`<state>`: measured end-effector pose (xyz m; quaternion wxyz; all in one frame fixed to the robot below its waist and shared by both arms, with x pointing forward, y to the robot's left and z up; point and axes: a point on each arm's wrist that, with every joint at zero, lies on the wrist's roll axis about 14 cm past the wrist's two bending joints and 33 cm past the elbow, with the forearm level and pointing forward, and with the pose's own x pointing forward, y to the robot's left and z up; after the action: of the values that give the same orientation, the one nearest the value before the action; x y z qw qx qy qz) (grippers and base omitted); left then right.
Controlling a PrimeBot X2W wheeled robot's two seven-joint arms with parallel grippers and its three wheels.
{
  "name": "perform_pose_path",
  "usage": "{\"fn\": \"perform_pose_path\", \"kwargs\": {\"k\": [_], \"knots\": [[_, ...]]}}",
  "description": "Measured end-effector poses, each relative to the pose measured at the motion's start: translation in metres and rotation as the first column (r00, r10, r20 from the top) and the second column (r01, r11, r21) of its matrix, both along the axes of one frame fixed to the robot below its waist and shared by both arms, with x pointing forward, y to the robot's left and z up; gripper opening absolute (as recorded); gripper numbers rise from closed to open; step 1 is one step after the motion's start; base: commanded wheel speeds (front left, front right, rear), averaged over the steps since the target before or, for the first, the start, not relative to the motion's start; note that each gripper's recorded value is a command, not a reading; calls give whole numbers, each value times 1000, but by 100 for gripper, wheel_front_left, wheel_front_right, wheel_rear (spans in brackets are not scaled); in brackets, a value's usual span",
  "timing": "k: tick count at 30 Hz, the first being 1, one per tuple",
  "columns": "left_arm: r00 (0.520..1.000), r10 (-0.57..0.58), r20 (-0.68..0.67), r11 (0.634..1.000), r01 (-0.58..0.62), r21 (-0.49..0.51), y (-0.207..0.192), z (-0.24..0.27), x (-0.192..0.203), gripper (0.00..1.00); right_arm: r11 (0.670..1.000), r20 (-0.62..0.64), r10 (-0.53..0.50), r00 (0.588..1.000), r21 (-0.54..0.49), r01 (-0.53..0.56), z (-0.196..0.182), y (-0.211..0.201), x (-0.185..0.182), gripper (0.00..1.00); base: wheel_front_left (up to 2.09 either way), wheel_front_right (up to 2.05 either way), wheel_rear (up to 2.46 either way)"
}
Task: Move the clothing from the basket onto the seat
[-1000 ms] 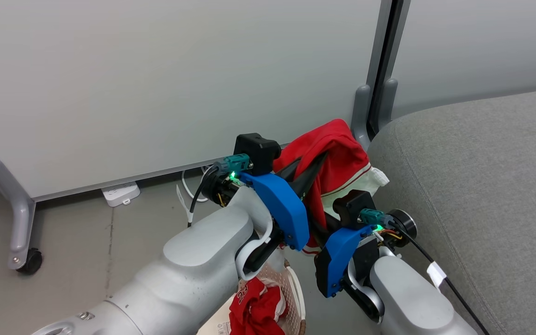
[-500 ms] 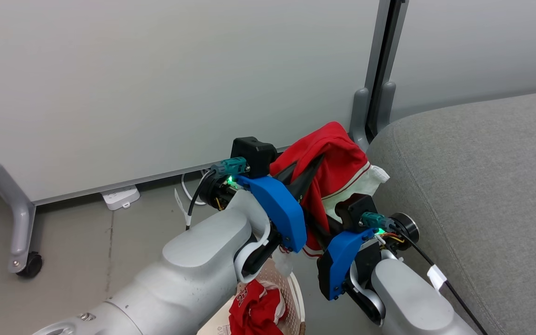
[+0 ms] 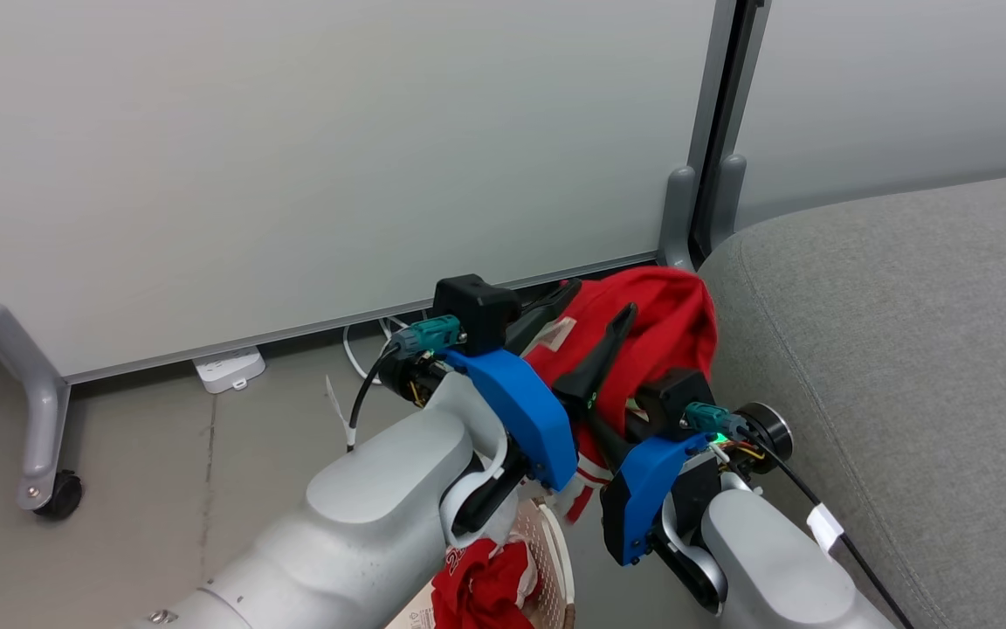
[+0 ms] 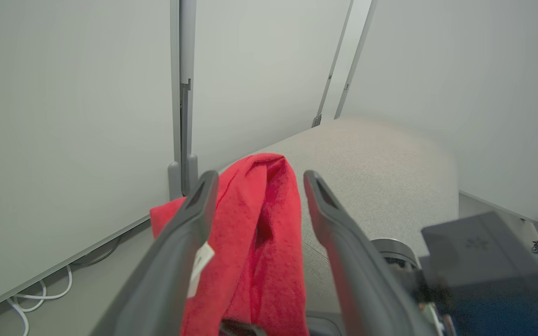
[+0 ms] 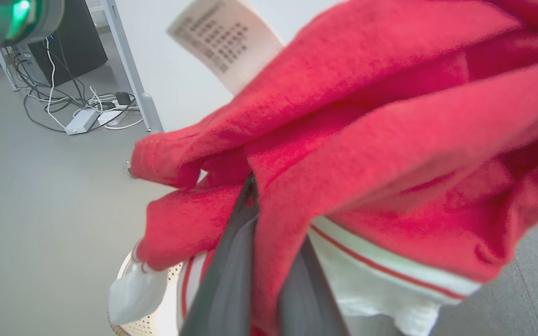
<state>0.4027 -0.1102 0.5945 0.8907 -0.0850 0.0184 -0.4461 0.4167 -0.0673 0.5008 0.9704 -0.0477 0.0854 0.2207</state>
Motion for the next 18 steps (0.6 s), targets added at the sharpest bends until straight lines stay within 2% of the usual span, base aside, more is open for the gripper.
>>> {"fn": "perform_pose_path", "kwargs": {"k": [8, 18], "knots": [[995, 97, 17, 993, -96, -65, 34, -12, 4, 100, 1000, -11, -26, 1000, 14, 26, -4, -6, 5, 0, 0, 0, 0], [968, 251, 28, 967, -249, -53, 96, -50, -2, 100, 999, -17, -43, 999, 29, 44, -7, -9, 13, 0, 0, 0, 0]]}}
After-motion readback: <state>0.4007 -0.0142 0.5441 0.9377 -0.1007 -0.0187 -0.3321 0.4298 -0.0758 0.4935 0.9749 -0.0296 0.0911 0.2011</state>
